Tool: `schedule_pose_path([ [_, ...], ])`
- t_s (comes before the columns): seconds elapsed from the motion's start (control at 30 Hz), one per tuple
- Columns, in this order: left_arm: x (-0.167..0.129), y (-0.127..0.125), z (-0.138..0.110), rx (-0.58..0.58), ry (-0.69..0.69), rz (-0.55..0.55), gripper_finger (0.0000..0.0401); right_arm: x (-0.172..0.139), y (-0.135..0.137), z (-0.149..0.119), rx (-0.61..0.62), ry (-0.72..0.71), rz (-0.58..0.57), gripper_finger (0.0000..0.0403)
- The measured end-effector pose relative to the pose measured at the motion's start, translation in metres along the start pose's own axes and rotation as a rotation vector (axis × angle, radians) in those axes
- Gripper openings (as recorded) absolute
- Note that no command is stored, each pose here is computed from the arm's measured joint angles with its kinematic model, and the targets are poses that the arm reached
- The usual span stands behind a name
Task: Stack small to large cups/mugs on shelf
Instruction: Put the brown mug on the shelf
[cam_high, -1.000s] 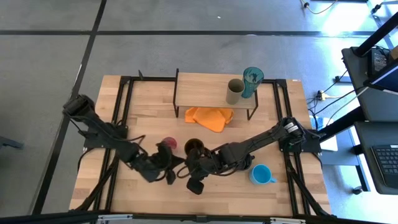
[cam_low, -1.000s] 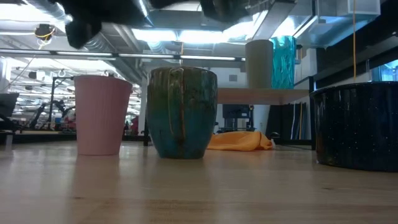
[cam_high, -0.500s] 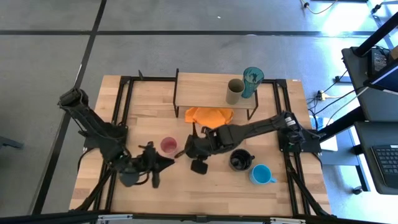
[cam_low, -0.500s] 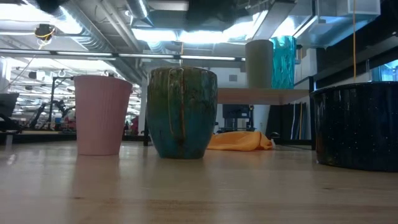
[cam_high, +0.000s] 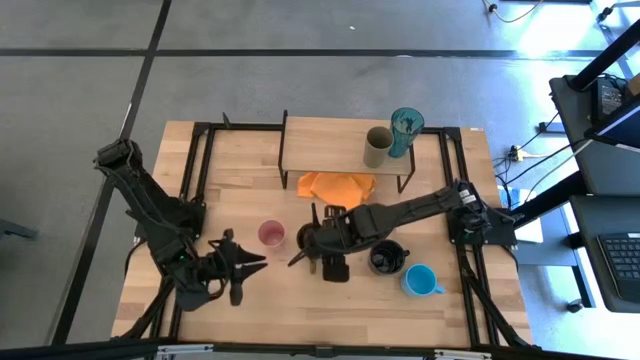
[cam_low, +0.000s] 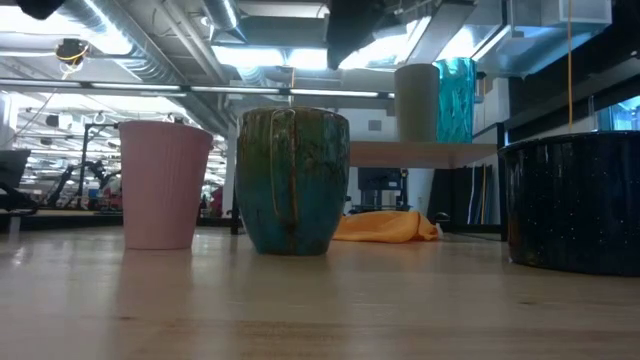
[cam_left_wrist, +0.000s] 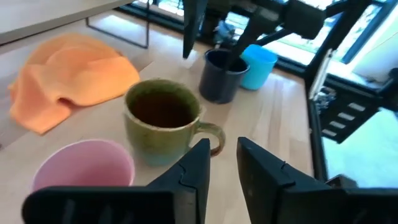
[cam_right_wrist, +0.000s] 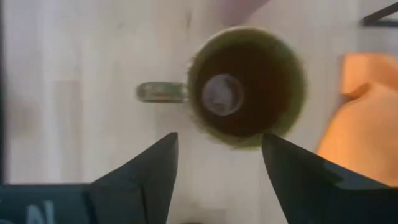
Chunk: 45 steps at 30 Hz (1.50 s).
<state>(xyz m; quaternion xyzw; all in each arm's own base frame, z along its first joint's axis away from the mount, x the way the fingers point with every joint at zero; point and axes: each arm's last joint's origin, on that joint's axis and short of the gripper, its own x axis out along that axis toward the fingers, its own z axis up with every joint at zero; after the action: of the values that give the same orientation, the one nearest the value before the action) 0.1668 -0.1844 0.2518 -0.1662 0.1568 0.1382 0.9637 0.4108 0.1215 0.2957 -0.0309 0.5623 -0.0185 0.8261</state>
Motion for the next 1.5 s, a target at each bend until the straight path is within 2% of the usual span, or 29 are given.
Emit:
schedule_pose_path([
  [0.13,0.000,0.003,-0.002,0.005,0.013,0.020,0.0076,0.000,0.003,0.000,-0.055,-0.017,-0.036,0.0224],
  [0.3,0.000,0.004,-0.002,0.010,0.008,0.028,0.0076,0.015,0.007,-0.005,-0.057,0.009,0.016,0.0212],
  [0.63,0.000,0.004,-0.002,-0.012,0.000,0.036,0.0075,0.027,0.013,-0.006,-0.090,-0.008,0.029,0.0209],
  [0.9,0.001,0.005,-0.002,-0.013,-0.002,0.043,0.0075,0.051,0.022,-0.005,-0.133,0.022,0.058,0.0209],
  [1.3,0.002,0.005,-0.002,-0.013,0.000,0.044,0.0075,0.063,0.022,-0.005,-0.131,0.030,-0.014,0.0207],
  [1.5,0.002,0.006,-0.002,-0.011,0.002,0.044,0.0075,0.063,0.022,-0.005,-0.132,0.033,-0.016,0.0163],
])
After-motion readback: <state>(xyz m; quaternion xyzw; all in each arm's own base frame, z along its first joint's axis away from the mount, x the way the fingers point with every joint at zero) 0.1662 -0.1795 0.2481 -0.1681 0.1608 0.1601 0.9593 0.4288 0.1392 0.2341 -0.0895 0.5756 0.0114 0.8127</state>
